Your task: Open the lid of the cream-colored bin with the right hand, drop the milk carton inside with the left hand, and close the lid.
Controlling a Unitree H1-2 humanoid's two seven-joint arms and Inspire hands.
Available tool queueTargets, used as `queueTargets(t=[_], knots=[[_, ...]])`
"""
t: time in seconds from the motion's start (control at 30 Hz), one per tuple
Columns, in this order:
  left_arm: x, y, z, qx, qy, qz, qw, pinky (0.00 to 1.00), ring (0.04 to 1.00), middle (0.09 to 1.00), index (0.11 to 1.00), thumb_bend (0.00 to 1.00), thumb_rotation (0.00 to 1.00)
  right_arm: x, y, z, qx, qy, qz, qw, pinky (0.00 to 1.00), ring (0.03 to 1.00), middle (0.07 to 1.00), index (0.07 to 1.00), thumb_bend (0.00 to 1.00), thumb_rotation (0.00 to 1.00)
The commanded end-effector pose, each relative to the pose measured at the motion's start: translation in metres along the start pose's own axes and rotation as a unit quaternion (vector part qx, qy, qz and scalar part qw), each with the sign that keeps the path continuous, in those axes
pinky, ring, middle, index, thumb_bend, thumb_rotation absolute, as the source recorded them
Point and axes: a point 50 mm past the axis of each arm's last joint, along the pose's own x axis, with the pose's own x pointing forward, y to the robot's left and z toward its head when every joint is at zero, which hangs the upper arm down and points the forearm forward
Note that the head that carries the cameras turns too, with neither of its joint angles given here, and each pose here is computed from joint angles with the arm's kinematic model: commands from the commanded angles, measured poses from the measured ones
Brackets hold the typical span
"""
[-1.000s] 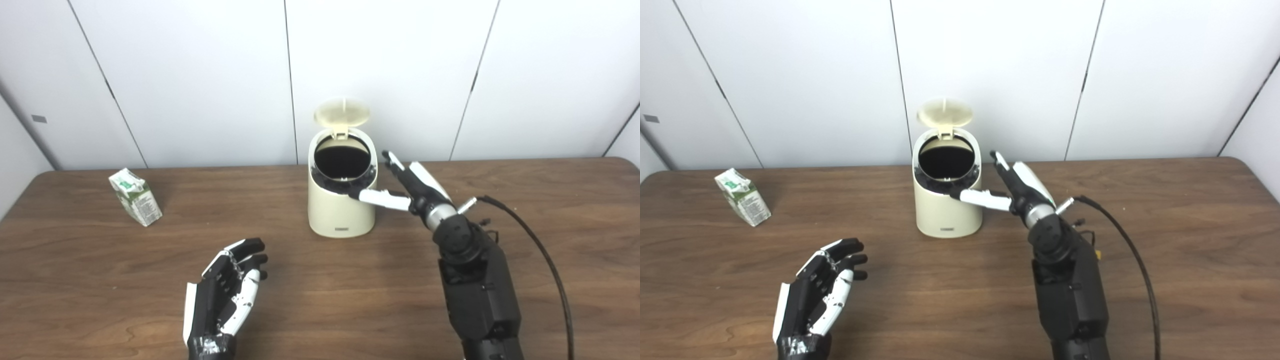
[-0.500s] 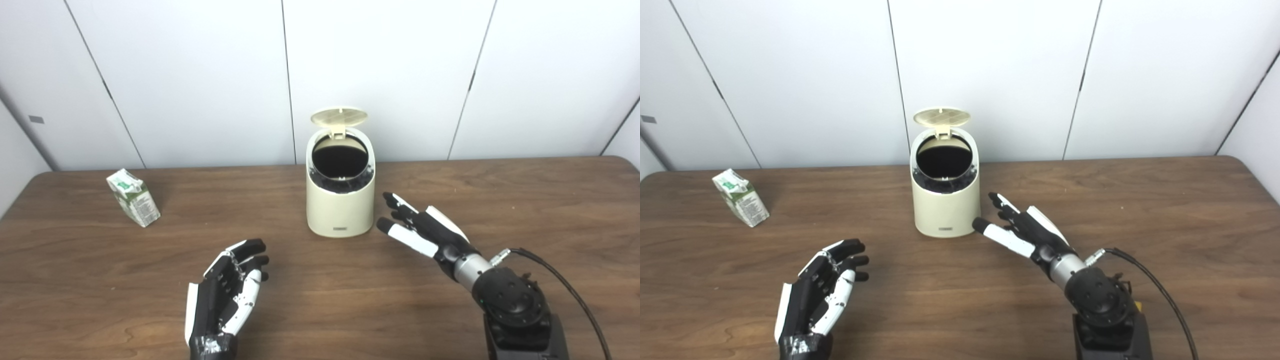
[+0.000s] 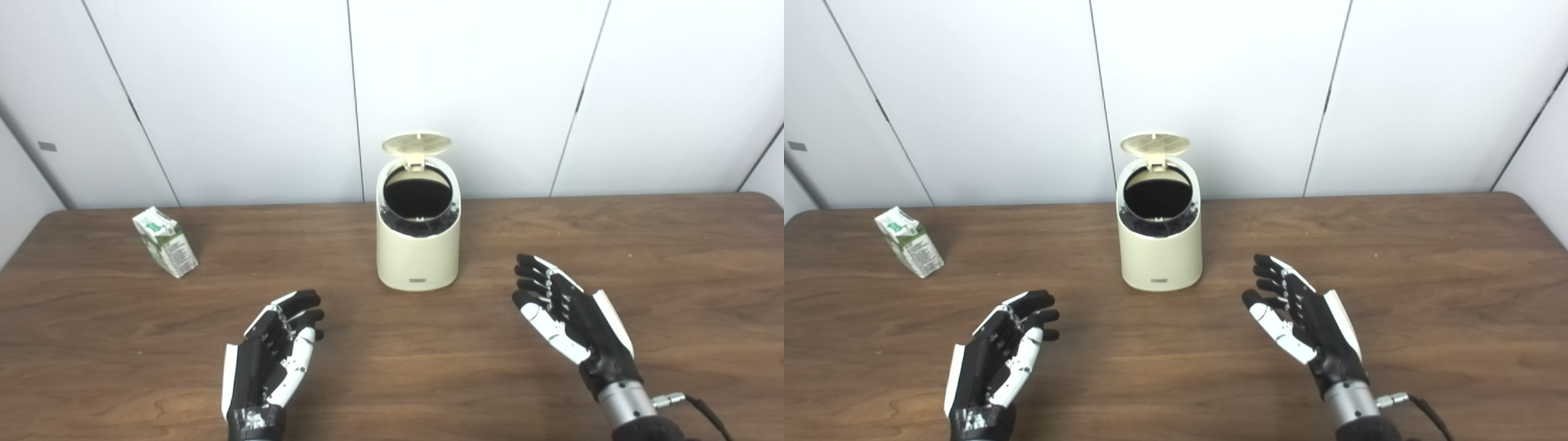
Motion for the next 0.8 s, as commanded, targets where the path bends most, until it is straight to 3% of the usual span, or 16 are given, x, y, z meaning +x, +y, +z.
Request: queueTargets(t=[0.0,0.17,0.33,0.4,0.57,0.63,0.7,0.77], knots=[[0.004,-0.001,0.008,-0.006,-0.034,-0.004,0.999,0.6,0.686,0.722,0.716,0.22,0.28,0.004,-0.004,0.016,0.015,-0.067,-0.034,0.997,0.67,0.746,0.766,0.758,0.18,0.36],[0.006,0.001,0.008,-0.009,-0.032,0.001,0.999,0.61,0.683,0.721,0.715,0.23,0.27,0.001,-0.007,0.003,0.036,-0.072,-0.076,0.994,0.62,0.699,0.723,0.709,0.25,0.29],[0.007,0.005,0.008,0.001,-0.035,0.009,0.999,0.61,0.682,0.714,0.709,0.24,0.27,0.008,-0.014,-0.008,0.028,-0.073,-0.101,0.992,0.61,0.687,0.71,0.691,0.25,0.22],[0.007,0.007,0.007,0.002,-0.036,0.011,0.999,0.61,0.683,0.716,0.71,0.24,0.28,0.009,-0.013,-0.008,0.028,-0.071,-0.108,0.991,0.61,0.693,0.713,0.693,0.27,0.28],[0.006,0.014,0.0,0.012,-0.032,0.014,0.999,0.61,0.687,0.719,0.712,0.26,0.32,0.009,-0.009,-0.015,0.027,-0.076,-0.097,0.992,0.6,0.677,0.698,0.68,0.27,0.3],[0.006,0.016,-0.001,0.015,-0.031,0.016,0.999,0.6,0.682,0.715,0.709,0.26,0.31,0.008,-0.008,-0.017,0.025,-0.073,-0.096,0.992,0.59,0.676,0.696,0.678,0.27,0.3],[0.008,0.018,-0.001,0.016,-0.032,0.024,0.999,0.61,0.683,0.718,0.711,0.29,0.22,0.007,-0.008,-0.018,0.024,-0.071,-0.095,0.993,0.6,0.682,0.704,0.689,0.27,0.29],[0.013,0.029,0.002,0.032,-0.05,0.036,0.998,0.61,0.684,0.72,0.712,0.32,0.19,0.006,-0.01,-0.019,0.021,-0.069,-0.094,0.993,0.6,0.687,0.714,0.7,0.27,0.29]])
